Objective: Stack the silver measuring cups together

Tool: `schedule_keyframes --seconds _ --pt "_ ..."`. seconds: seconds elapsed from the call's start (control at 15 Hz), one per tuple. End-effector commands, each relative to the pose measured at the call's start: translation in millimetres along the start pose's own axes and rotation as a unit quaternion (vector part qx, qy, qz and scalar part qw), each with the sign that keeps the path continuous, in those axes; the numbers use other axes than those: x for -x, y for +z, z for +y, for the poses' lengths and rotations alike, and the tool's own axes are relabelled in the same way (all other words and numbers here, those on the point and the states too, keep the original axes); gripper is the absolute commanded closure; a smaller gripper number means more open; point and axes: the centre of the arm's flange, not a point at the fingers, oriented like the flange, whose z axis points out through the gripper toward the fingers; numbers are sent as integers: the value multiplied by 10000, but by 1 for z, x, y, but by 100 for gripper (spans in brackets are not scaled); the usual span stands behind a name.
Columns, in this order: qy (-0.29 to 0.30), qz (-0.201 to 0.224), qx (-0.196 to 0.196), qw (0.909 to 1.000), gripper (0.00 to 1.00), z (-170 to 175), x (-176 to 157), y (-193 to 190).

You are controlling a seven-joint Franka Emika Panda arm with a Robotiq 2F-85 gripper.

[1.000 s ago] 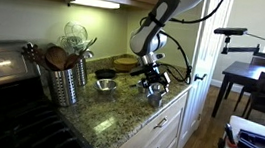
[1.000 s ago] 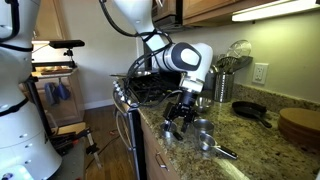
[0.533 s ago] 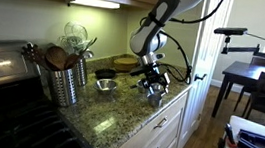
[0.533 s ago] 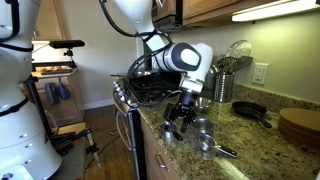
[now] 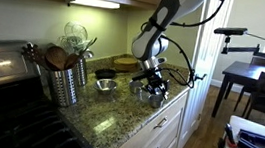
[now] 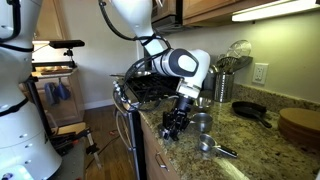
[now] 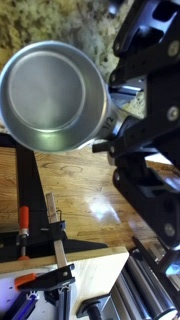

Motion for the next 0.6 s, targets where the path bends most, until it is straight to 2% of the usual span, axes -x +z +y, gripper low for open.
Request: schedule_keyframes --seconds 0.0,0.27,0.33,0.53 --pt "-14 -100 -70 9999 90 7 1 8" --pt "-18 -121 -19 9999 96 10 1 12" --pt "-21 -125 -14 9999 92 11 1 12" --pt "-20 -120 -25 9999 92 14 -2 10"
